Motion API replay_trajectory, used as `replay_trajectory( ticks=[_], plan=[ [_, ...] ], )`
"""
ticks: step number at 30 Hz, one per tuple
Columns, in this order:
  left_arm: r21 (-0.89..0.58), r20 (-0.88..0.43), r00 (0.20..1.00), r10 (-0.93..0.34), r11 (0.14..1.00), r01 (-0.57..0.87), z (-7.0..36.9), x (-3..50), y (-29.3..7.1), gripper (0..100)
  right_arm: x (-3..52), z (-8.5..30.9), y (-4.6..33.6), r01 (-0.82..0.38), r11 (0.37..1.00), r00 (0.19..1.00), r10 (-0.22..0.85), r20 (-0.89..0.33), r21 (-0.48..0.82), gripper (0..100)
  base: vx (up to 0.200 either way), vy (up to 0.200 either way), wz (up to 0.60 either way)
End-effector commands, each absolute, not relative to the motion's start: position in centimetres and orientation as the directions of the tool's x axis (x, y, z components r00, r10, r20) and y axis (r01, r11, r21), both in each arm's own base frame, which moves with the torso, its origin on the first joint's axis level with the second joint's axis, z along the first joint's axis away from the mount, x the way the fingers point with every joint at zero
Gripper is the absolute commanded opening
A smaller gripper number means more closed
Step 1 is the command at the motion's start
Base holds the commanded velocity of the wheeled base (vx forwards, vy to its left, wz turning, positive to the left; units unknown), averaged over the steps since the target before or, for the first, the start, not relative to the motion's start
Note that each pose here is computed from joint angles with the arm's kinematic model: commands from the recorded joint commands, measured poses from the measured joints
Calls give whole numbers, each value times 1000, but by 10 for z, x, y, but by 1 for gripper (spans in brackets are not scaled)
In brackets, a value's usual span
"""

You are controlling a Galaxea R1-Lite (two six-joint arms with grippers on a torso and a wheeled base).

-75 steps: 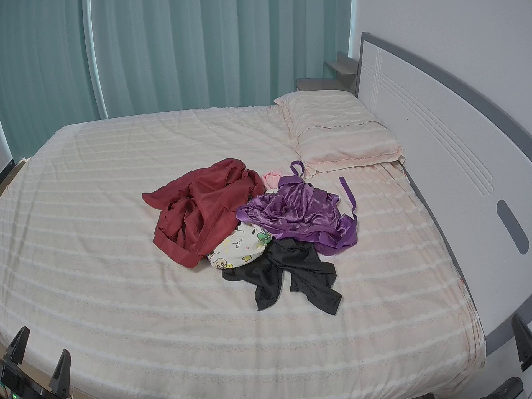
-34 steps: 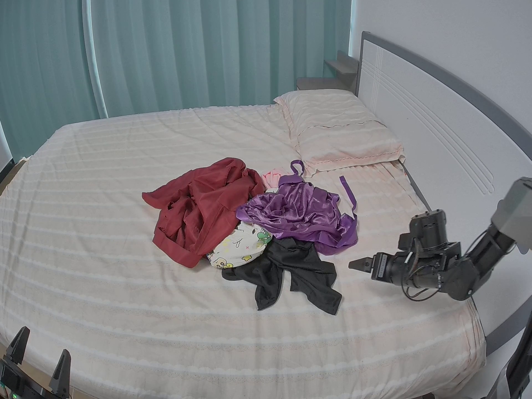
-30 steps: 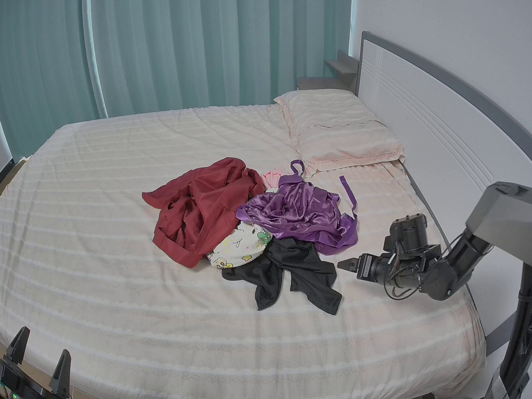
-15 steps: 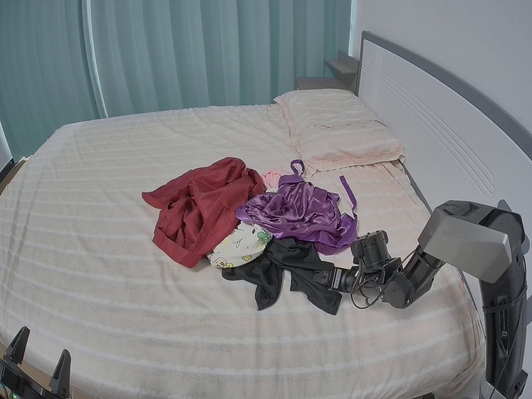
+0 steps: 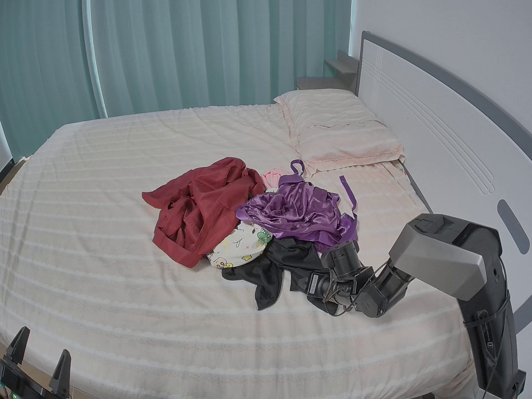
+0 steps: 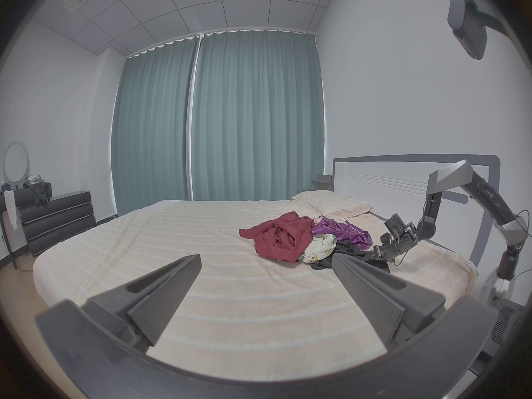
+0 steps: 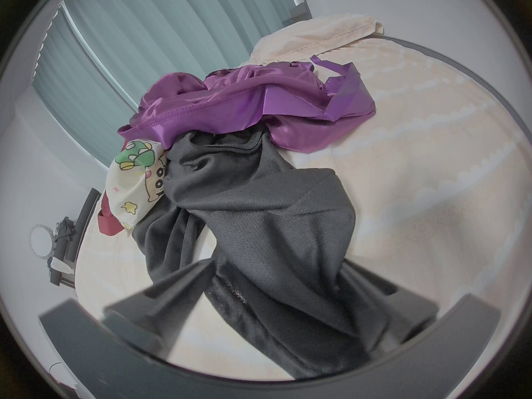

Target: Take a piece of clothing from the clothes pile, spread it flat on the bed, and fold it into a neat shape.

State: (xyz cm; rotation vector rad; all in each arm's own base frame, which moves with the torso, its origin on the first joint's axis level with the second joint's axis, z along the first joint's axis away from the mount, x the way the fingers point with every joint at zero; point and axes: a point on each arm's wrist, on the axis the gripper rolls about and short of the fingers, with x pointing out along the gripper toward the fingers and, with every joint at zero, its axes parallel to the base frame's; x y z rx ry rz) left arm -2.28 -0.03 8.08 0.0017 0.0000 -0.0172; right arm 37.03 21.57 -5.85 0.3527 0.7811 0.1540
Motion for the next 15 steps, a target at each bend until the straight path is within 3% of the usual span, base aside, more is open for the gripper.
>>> replay_trajectory(
  ticks=[1, 7, 11, 15],
  plan=[
    [2, 2, 1000, -17, 1000, 17, 76, -23, 0, 100, 367, -65, 221, -13, 933, 689, 269, -673, 360, 0, 0, 0, 0],
    [2, 2, 1000, -17, 1000, 17, 76, -23, 0, 100, 359, -37, 205, -15, 916, 690, 299, -659, 400, 0, 0, 0, 0],
    [2, 2, 1000, -17, 1000, 17, 76, -23, 0, 100, 328, 11, 184, -38, 818, 648, 457, -609, 574, 0, 0, 0, 0],
    [2, 2, 1000, -17, 1000, 17, 76, -23, 0, 100, 303, 25, 166, -28, 754, 649, 513, -562, 656, 0, 0, 0, 0]
  ],
)
